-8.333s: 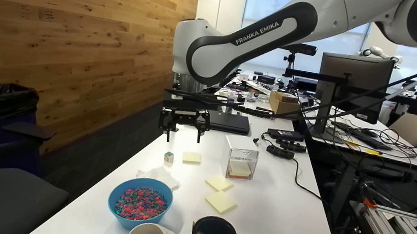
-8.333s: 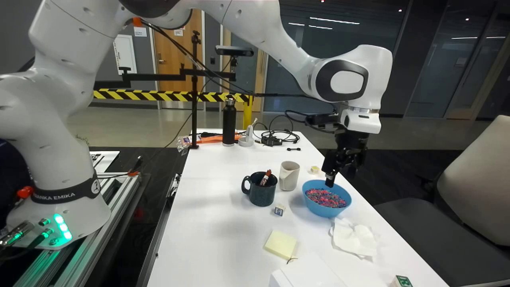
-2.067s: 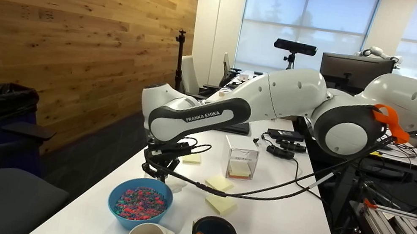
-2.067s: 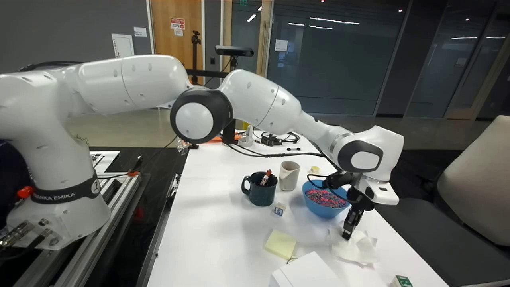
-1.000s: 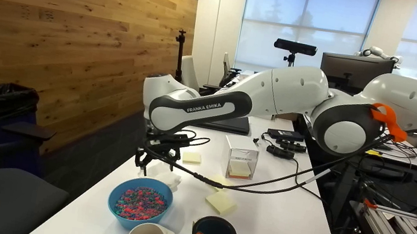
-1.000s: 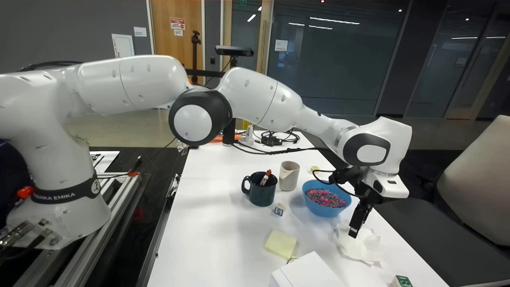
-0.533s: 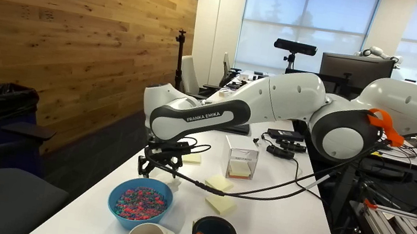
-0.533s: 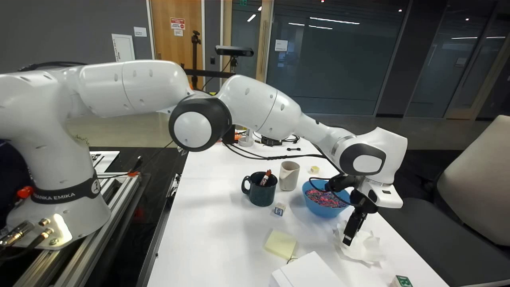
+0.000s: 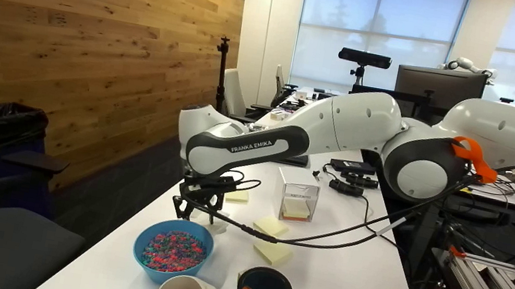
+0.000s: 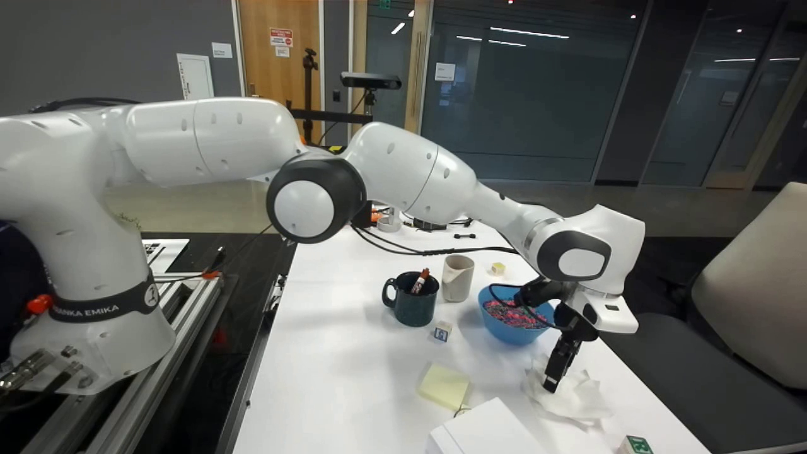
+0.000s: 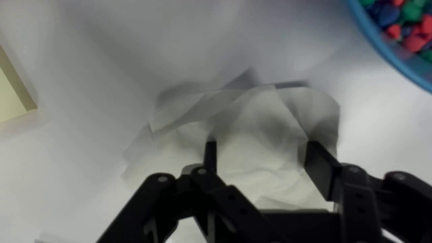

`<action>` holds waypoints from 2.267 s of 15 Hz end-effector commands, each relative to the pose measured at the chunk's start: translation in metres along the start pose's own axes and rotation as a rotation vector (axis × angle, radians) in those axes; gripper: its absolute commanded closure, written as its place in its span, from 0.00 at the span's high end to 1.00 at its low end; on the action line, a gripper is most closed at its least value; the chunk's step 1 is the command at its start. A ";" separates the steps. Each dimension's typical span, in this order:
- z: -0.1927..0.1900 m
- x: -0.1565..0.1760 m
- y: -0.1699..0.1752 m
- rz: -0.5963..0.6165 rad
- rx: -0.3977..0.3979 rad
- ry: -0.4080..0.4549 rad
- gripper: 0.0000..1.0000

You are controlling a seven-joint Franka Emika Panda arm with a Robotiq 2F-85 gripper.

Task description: Use the white napkins to wipe the tabletop.

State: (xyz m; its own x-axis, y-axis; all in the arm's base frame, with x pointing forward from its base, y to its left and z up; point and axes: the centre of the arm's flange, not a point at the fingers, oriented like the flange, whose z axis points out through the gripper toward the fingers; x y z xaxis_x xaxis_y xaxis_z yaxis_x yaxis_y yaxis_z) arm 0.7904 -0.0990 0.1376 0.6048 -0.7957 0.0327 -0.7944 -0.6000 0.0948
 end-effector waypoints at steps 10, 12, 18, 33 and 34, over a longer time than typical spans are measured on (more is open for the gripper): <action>0.000 0.039 -0.029 0.007 0.023 0.009 0.00; -0.003 0.040 -0.027 0.009 0.028 0.008 0.00; -0.009 0.049 -0.017 0.035 0.040 0.016 0.00; 0.002 0.043 0.004 0.025 0.024 0.005 0.00; 0.004 0.040 0.006 0.019 0.021 0.003 0.00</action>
State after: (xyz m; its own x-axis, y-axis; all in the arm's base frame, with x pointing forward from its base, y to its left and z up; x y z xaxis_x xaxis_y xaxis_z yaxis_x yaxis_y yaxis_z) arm 0.7885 -0.1325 0.1435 0.5727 -0.8185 0.0450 -0.8188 -0.5685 0.0800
